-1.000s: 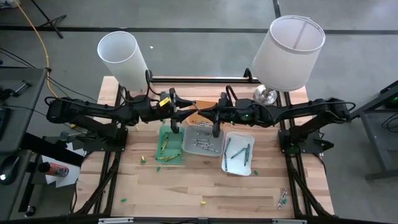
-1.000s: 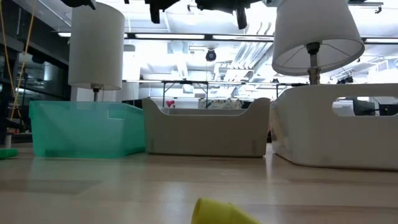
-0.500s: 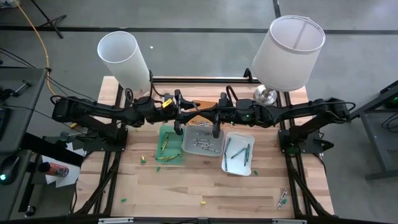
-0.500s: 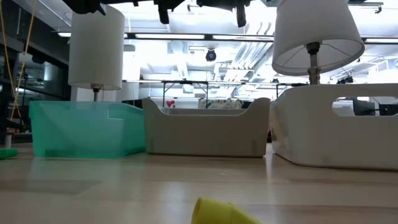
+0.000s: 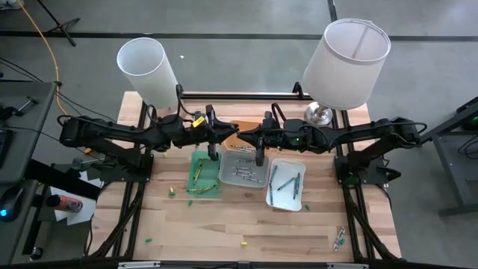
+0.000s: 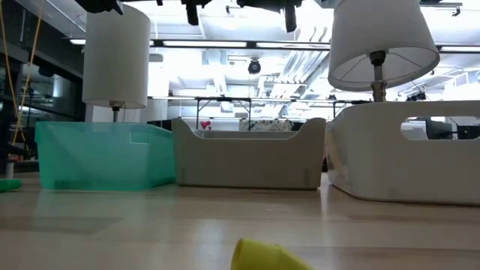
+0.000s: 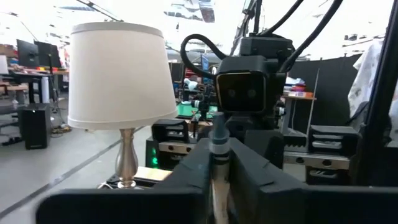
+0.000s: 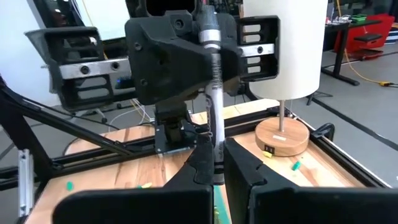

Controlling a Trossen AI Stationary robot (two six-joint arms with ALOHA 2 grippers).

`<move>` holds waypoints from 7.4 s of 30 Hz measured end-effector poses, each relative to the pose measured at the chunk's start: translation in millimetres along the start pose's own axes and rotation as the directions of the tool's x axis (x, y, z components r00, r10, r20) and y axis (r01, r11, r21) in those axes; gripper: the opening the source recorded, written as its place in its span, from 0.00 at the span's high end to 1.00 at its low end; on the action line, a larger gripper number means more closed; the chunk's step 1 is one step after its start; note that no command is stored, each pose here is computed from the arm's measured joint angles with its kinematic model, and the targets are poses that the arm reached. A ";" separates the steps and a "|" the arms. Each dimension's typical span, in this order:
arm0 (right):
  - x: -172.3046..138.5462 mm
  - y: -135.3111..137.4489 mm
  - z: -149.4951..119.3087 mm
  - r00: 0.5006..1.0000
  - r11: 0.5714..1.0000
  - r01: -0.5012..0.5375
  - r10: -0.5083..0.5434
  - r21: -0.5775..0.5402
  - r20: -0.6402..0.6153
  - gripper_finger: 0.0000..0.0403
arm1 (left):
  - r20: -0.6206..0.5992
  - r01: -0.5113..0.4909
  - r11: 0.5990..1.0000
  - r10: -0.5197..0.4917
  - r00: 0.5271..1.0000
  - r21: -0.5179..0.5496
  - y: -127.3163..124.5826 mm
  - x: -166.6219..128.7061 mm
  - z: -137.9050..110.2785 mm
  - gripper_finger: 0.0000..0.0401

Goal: Sort crayons
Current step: Put the gray crayon into the yellow bin, then put the white crayon into the gray bin

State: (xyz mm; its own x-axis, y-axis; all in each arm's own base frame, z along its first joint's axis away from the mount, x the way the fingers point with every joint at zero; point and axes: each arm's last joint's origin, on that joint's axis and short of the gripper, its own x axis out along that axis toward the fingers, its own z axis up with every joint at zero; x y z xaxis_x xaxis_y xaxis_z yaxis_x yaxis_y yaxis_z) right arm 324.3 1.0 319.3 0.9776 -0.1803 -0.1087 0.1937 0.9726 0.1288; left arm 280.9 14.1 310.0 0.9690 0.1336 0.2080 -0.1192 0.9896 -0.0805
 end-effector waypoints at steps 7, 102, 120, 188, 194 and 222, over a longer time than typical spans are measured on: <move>0.3 -0.3 0.5 1.000 1.000 0.004 -0.005 0.006 0.008 0.92 | -0.008 -0.004 1.000 0.004 1.000 -0.009 1.5 0.0 -0.4 0.98; -71.1 -19.4 9.2 0.930 0.938 0.303 -0.253 0.167 -0.267 0.50 | -0.236 -0.079 0.989 0.048 0.971 -0.127 -2.8 -88.1 38.3 0.54; -70.7 -17.4 8.7 0.941 0.952 0.243 -0.184 0.185 -0.285 0.50 | -0.114 -0.083 0.976 0.061 0.992 -0.202 -1.4 -108.2 24.6 0.54; -198.6 158.3 -244.9 -0.258 0.567 0.823 0.303 -0.044 -0.918 0.50 | -0.130 -0.083 0.963 0.050 0.990 -0.258 -1.6 -108.3 22.9 0.54; -198.1 158.4 -249.1 -0.275 0.574 0.816 0.293 -0.061 -0.916 0.50 | -0.131 -0.083 0.963 0.050 0.990 -0.258 -1.6 -108.3 22.9 0.54; -186.6 158.9 -247.9 -0.150 0.478 0.878 0.309 0.017 -0.939 0.50 | -0.131 -0.083 0.963 0.051 0.990 -0.258 -1.6 -108.3 22.9 0.54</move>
State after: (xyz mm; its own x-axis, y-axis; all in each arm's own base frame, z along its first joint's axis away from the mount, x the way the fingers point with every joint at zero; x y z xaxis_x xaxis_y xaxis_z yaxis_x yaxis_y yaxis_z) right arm 152.3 225.7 115.7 -0.1641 0.4657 -0.8696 0.9524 0.3044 -0.0167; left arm 171.2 -0.7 309.9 0.9817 0.1754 0.0746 -0.1395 0.9278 -0.3459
